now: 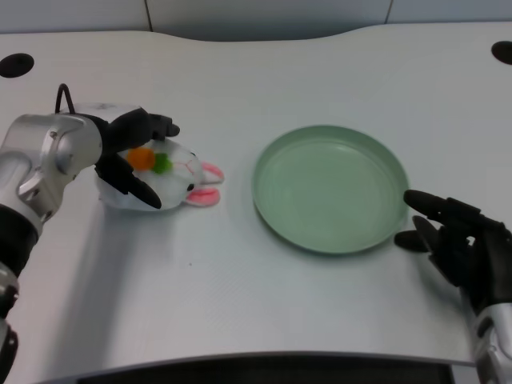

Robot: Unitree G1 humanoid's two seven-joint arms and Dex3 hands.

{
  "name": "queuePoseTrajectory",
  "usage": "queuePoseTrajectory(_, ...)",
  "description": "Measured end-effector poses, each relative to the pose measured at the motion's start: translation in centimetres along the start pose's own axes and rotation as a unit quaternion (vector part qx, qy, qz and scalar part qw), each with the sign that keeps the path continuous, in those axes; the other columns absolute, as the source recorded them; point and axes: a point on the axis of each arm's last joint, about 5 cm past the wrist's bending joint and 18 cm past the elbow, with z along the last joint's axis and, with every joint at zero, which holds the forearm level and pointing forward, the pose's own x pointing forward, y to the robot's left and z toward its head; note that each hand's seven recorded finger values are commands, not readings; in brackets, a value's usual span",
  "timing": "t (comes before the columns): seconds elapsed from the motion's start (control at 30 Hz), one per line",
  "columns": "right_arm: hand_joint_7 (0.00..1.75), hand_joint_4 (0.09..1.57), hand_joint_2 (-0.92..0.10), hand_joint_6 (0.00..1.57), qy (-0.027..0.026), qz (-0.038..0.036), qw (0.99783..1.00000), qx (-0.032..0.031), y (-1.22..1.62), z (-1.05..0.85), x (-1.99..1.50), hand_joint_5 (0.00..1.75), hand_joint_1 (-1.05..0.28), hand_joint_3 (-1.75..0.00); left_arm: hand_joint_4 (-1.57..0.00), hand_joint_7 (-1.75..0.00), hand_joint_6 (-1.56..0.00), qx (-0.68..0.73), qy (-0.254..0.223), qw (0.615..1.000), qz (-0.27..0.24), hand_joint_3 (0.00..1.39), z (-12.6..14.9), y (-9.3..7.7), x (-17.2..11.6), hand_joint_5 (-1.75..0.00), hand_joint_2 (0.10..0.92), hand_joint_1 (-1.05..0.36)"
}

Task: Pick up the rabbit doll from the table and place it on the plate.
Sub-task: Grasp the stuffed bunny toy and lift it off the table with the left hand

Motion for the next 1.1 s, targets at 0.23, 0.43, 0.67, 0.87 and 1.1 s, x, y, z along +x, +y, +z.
queuePoseTrajectory(0.23, 0.02, 0.81, -0.92, 1.0, -0.0045, 0.0016, 0.99999, 0.0001, 0.17, 0.1, -0.03, 0.78, -0.43, -0.19, -0.03, -0.01, -0.18, 0.011, 0.012, 0.999, -0.032, 0.0, 0.9, 1.1, 0.7, -0.17, 0.902, -1.01)
queuePoseTrajectory(0.43, 0.02, 0.81, -0.92, 1.0, -0.0072, 0.0003, 0.99997, 0.0004, 0.17, 0.18, -0.08, 0.77, -0.43, -0.18, -0.05, -0.02, -0.21, 0.032, 0.022, 0.998, -0.052, 0.0, 1.3, 0.8, 1.3, -0.2, 0.883, -0.99)
queuePoseTrajectory(0.67, 0.01, 0.81, -0.92, 0.99, -0.0043, 0.0003, 0.99999, 0.0009, 0.15, 0.11, -0.23, 0.76, -0.43, -0.19, -0.04, -0.01, -0.2, 0.064, 0.04, 0.996, -0.057, 0.0, 1.9, 0.2, 2.2, -0.19, 0.867, -0.94)
queuePoseTrajectory(0.87, 0.01, 0.81, -0.92, 0.99, -0.0071, 0.0001, 0.99997, 0.0001, 0.11, 0.14, -0.52, 0.76, -0.42, -0.19, 0.0, 0.0, -0.14, 0.099, 0.054, 0.992, -0.063, 0.0, 2.3, -0.1, 2.6, -0.11, 0.857, -0.92)
queuePoseTrajectory(1.1, 0.01, 0.81, -0.92, 0.99, -0.002, 0.0006, 1.0, 0.0002, -0.01, -0.19, -1.06, 0.76, -0.42, -0.19, -0.04, -0.01, -0.16, 0.138, 0.067, 0.987, -0.052, 0.0, 2.3, -1.0, 3.0, -0.1, 0.845, -0.9)
